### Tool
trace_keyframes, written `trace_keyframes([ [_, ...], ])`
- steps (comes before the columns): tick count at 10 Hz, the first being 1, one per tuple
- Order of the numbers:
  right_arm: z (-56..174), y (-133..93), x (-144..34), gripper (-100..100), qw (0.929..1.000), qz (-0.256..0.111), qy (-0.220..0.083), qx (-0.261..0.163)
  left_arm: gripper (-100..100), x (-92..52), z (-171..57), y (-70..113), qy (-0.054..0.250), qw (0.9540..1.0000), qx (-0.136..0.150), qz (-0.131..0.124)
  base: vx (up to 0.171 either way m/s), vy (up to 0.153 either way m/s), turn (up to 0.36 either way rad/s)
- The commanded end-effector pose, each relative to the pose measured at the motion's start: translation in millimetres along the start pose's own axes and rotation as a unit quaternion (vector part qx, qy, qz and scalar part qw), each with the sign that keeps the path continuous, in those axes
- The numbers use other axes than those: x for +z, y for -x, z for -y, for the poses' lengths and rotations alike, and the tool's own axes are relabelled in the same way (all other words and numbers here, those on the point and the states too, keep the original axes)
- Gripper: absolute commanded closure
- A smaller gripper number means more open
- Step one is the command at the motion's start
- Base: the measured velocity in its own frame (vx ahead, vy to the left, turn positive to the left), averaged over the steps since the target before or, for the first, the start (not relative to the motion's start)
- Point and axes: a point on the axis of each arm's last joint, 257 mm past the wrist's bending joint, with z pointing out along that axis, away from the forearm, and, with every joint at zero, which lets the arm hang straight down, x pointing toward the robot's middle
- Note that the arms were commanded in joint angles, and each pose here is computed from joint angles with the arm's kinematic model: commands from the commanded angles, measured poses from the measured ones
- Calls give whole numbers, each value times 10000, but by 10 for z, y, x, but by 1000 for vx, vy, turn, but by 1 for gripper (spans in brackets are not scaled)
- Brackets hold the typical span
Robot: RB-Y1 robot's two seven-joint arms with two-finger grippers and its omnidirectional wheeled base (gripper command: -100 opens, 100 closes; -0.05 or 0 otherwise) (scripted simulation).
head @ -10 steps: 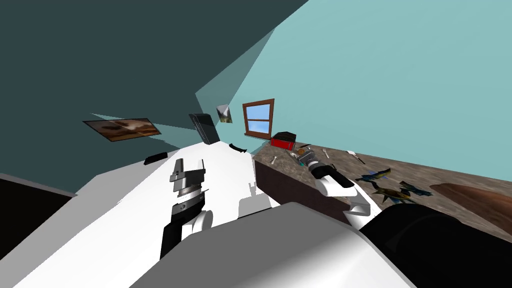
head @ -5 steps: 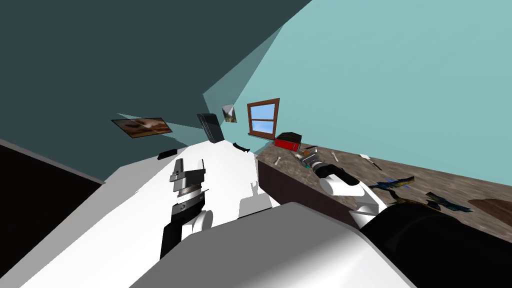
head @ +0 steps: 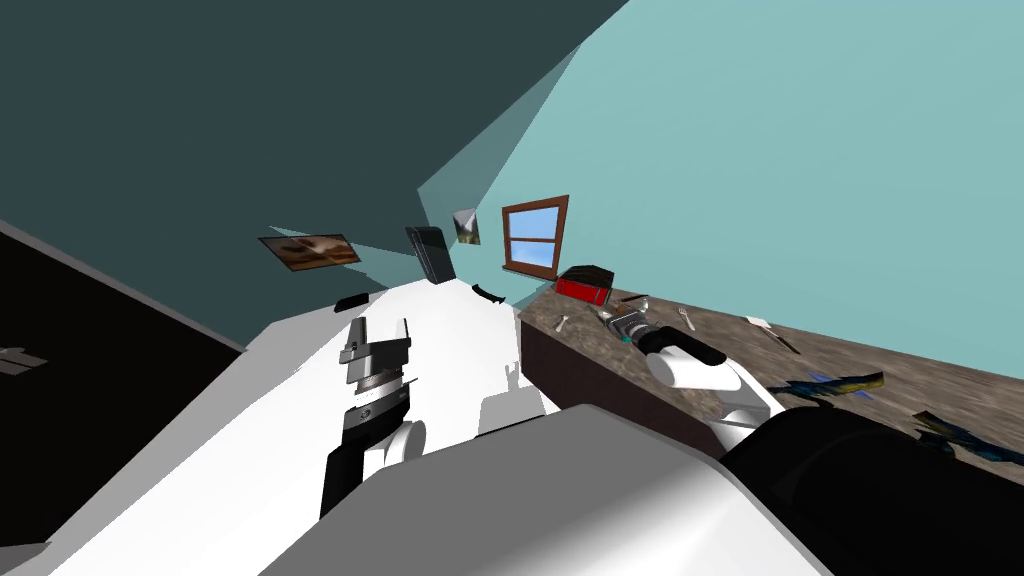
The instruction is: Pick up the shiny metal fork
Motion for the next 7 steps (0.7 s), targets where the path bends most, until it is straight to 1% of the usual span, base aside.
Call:
trace_keyframes([
  [1, -117, 186, 5, -100, 9990, 283, -6, 354, 0, 0, 0, 0, 0, 10000, 0, 0, 9, 12, 295],
  [2, -90, 240, 1, -100, 9980, 392, -49, 487, 0, 1, 0, -1, 0, 10000, -1, -1, 12, 2, 140],
  [3, -78, 264, -1, -100, 9972, 441, -65, 597, 0, 0, 0, 0, 0, 10000, 0, 0, 7, 0, -30],
  [4, -205, 410, -8, -100, 9941, 649, -28, 866, 0, 0, 0, 0, 0, 10000, 0, 0, 14, 9, 263],
  [5, -165, 486, -21, -100, 9915, 806, -80, 1022, 0, 0, 0, -1, 0, 10000, -1, -1, 16, 0, 164],
  [6, -159, 497, -23, -100, 9904, 829, -82, 1106, 0, 0, 0, 0, 0, 10000, 0, 0, 8, -1, -21],
  [7, -274, 654, -44, -100, 9843, 1059, -40, 1408, 0, 0, 0, 0, 0, 10000, 0, 0, 16, 6, 230],
])
